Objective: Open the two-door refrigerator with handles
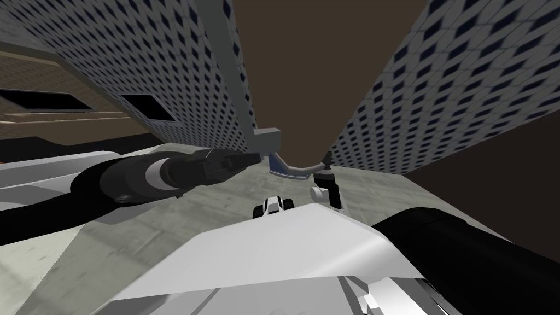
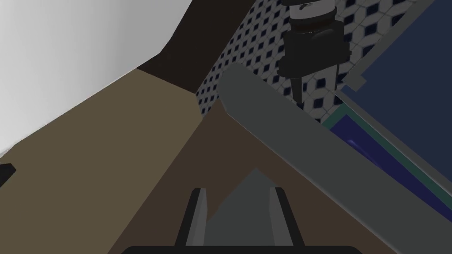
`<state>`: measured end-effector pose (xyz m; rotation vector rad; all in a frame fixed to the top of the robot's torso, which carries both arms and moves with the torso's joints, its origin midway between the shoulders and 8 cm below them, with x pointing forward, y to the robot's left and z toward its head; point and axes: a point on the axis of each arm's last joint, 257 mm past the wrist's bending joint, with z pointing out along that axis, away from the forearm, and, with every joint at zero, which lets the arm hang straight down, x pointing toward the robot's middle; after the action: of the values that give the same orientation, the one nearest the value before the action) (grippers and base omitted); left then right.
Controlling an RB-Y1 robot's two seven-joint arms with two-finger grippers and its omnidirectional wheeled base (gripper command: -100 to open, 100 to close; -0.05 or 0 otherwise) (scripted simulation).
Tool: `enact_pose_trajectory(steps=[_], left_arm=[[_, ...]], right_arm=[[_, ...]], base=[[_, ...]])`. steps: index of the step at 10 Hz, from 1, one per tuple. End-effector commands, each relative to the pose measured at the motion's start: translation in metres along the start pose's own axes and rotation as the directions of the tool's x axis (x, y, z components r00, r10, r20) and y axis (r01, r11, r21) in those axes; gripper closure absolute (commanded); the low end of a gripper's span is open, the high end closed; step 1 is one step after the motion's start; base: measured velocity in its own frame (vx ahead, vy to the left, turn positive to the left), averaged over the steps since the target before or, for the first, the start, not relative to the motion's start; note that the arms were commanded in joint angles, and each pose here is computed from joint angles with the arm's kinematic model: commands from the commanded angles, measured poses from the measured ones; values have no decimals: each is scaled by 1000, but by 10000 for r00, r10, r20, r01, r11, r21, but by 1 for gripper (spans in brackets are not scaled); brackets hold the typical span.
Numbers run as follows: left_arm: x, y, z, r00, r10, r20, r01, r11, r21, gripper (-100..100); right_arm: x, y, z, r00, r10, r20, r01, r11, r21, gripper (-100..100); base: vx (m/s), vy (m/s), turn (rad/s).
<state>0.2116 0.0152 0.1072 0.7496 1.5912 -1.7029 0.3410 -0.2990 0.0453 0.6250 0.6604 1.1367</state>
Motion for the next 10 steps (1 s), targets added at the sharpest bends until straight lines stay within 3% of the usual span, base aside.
enact_pose_trajectory(steps=[1, 2, 8, 9, 10], left_arm=[[5, -21, -1, 9992, 217, -344, -194, 9975, 674, 100], [1, -20, 1, 9993, -8, -365, 25, 9989, 458, -100], [-26, -57, 11, 9987, -16, -501, 45, 9983, 574, -100], [-23, -49, 10, 9988, -15, -481, 40, 9986, 529, -100], [-24, -50, 10, 9989, -47, -476, 72, 9986, 522, 0]], right_arm=[[0, 0, 0, 10000, -1, 0, 1, 10000, 0, 0], [0, 0, 0, 10000, -2, -1, 2, 10000, 0, 0], [0, 0, 0, 10000, 4, 2, -4, 10000, -2, 0], [0, 0, 0, 10000, 4, 1, -4, 10000, -2, 0], [0, 0, 0, 10000, 4, 1, -4, 10000, -2, 0]], base=[[102, 249, 67], [43, 123, 31], [16, -25, 29], [11, 0, 2], [0, 0, 0]])
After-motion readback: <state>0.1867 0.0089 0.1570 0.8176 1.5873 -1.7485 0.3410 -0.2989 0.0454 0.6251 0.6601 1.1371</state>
